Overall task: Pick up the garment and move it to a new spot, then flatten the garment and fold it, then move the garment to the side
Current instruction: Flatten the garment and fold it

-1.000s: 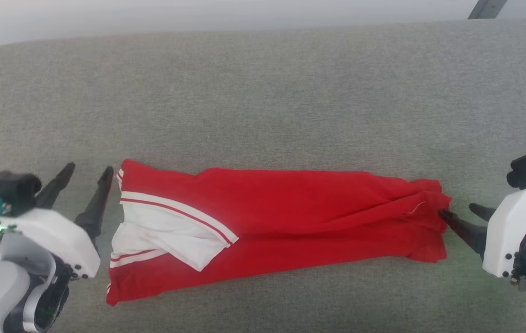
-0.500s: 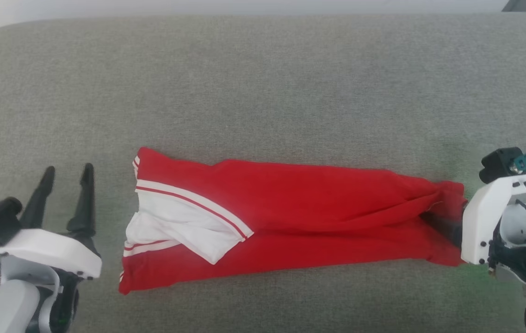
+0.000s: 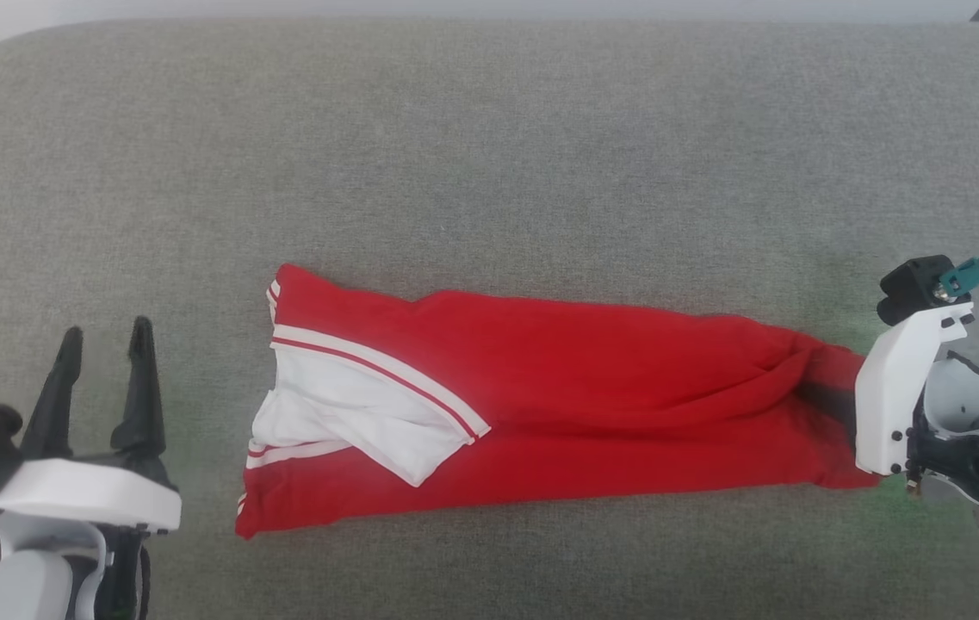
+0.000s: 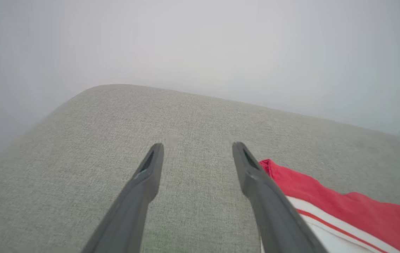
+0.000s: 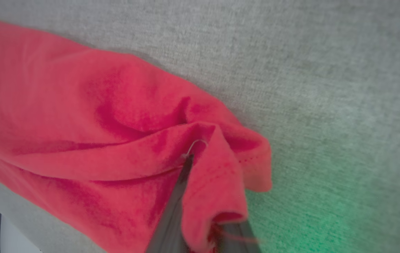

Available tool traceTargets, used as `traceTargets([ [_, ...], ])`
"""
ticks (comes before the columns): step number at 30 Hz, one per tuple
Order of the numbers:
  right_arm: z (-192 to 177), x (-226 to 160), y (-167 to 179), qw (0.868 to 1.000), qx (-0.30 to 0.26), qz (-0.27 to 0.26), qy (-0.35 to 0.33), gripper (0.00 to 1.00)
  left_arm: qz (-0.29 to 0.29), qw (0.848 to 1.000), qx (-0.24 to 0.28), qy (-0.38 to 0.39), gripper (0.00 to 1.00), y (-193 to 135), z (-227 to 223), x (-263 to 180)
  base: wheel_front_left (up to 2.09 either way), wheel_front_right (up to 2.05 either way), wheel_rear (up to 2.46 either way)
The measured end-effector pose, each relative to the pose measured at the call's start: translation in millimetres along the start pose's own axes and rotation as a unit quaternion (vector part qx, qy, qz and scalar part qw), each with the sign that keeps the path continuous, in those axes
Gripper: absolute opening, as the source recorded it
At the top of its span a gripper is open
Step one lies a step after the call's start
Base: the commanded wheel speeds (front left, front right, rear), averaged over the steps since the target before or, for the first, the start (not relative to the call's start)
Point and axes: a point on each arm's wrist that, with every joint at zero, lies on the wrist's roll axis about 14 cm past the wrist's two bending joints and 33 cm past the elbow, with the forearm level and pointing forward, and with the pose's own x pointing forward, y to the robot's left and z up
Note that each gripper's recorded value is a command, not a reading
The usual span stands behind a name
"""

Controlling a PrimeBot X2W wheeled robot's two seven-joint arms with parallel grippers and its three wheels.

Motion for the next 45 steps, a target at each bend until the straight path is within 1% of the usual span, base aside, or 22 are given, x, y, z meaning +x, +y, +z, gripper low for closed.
traceTargets([
  [4,3.6,-6.6,-8.5,1.000,0.011,-0.005,-0.014,0.00,0.003,1.000,-0.006,0.000,1.00,2.9,-4.5,-2.2,0.00,0.00,0.00],
  [7,7.7,-14.6,-23.6,0.999,0.023,-0.021,-0.028,0.00,0.004,1.000,-0.004,0.000,1.00,3.7,-8.0,-2.7,0.00,0.00,0.00],
  [13,14.1,-42.9,-78.0,0.993,0.056,-0.086,-0.052,0.00,0.000,1.000,-0.006,0.000,1.00,-0.8,-13.3,-0.1,0.00,0.00,0.00],
  [17,14.8,-64.0,-115.5,0.986,0.072,-0.137,-0.059,0.00,-0.006,1.000,-0.007,0.000,1.00,-5.5,-16.7,2.8,0.00,0.00,0.00],
  [22,14.5,-84.6,-149.6,0.977,0.083,-0.189,-0.063,0.00,-0.010,1.000,-0.006,-0.001,1.00,-8.9,-18.0,6.4,0.00,0.00,0.00],
  [25,16.6,-91.2,-158.2,0.973,0.085,-0.203,-0.065,0.00,-0.011,1.000,-0.005,-0.001,1.00,-10.4,-19.1,8.0,0.00,0.00,0.00],
  [28,14.8,-92.9,-158.6,0.973,0.081,-0.206,-0.057,0.00,-0.013,1.000,-0.008,-0.002,1.00,-12.5,-19.7,9.2,0.00,0.00,0.00],
  [31,20.1,-91.7,-146.9,0.977,0.070,-0.190,-0.061,0.00,-0.016,1.000,-0.011,-0.002,1.00,-15.5,-20.3,10.0,0.00,0.00,0.00],
  [35,28.2,-86.8,-113.6,0.986,0.038,-0.147,-0.069,0.00,-0.017,1.000,-0.012,-0.006,1.00,-17.1,-18.3,10.6,0.00,0.00,0.00],
  [36,28.7,-84.3,-101.2,0.988,0.030,-0.131,-0.071,0.00,-0.018,1.000,-0.013,-0.007,1.00,-17.7,-17.4,10.5,0.00,0.00,0.00],
  [37,31.2,-80.3,-75.2,0.992,0.013,-0.096,-0.075,0.00,-0.018,1.000,-0.014,-0.010,1.00,-18.3,-15.6,10.2,0.00,0.00,0.00],
  [38,32.8,-78.4,-60.7,0.994,-0.001,-0.079,-0.077,0.00,-0.018,1.000,-0.014,-0.011,1.00,-18.8,-15.0,9.9,0.00,0.00,0.00],
  [41,38.0,-72.9,-20.0,0.995,-0.041,-0.034,-0.083,0.00,-0.020,1.000,-0.014,-0.013,1.00,-19.9,-13.3,8.6,0.00,0.00,0.00],
  [45,37.4,-60.0,30.4,0.993,-0.084,0.023,-0.075,0.00,-0.019,1.000,-0.016,-0.012,1.00,-19.6,-13.2,5.1,0.00,0.00,0.00],
])
